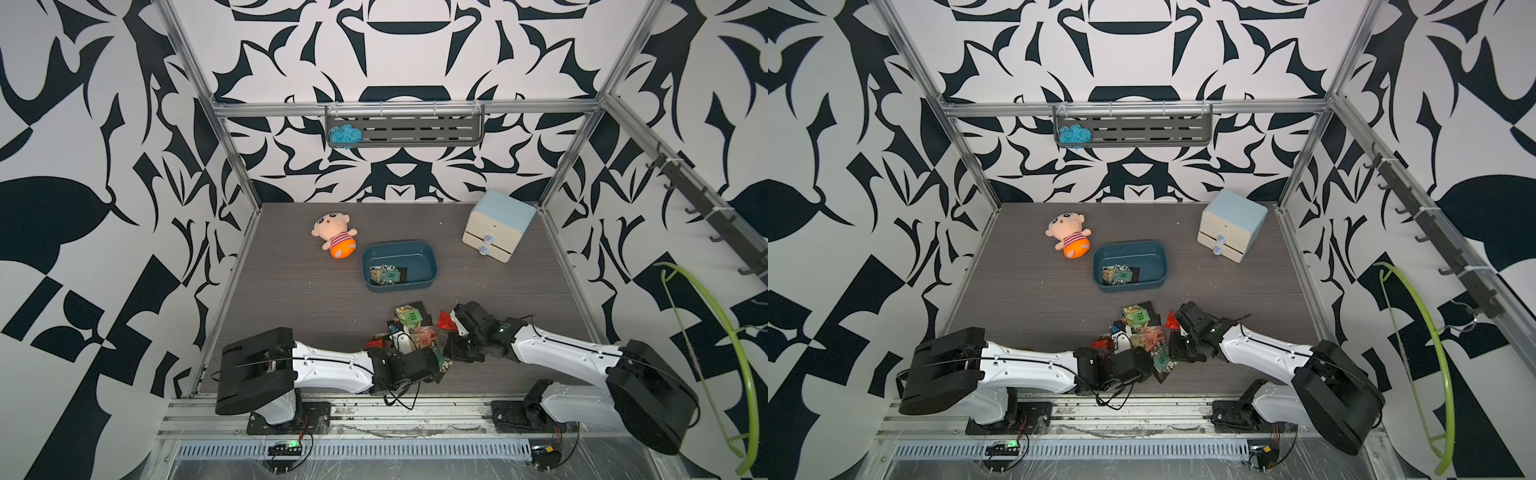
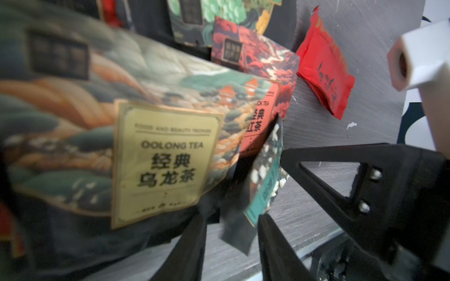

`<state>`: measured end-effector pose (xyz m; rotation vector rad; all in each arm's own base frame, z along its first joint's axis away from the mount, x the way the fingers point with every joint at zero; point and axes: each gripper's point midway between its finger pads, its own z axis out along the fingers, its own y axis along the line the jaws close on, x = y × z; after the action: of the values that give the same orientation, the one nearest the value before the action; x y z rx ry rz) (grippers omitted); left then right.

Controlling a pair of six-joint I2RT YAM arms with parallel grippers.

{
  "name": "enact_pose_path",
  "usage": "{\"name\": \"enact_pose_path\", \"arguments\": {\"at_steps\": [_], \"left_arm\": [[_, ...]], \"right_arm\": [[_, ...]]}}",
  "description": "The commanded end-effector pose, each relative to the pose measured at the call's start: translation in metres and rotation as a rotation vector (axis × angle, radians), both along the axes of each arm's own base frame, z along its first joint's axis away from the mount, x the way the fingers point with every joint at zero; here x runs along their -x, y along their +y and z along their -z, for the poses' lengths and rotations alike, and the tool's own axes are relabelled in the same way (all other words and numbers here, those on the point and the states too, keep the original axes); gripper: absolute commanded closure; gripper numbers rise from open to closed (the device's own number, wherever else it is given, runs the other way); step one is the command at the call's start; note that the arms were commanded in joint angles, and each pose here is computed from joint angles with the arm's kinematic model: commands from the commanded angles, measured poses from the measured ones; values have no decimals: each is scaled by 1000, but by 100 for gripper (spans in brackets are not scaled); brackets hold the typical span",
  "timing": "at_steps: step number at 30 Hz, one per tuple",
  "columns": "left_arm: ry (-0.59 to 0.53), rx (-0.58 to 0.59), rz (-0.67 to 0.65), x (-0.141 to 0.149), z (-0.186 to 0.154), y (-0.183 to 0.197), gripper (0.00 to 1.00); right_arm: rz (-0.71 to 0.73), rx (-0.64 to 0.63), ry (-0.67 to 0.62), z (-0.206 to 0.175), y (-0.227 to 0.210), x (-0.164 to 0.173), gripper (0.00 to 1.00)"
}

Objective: Put the tea bags into the storage box
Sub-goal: Pick up the tea bag from the center of the board.

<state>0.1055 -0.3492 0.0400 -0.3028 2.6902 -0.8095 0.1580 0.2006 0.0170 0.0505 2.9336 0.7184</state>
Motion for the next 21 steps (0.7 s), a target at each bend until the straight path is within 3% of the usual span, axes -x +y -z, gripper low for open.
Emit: {"name": "enact_pose_path", "arguments": {"at_steps": [1,10,21], "left_arm": [[-1,-20,-6,0,3,0,59],[-18,30,19,-1,-5,-18,64],[-28,10,15,-6,-4,-23,71]], "right_arm": [[-6,15,-5,5,-3,2,87],[1,13,0,7,-5,5,88],[2,10,-4,8,-6,7,88]]}}
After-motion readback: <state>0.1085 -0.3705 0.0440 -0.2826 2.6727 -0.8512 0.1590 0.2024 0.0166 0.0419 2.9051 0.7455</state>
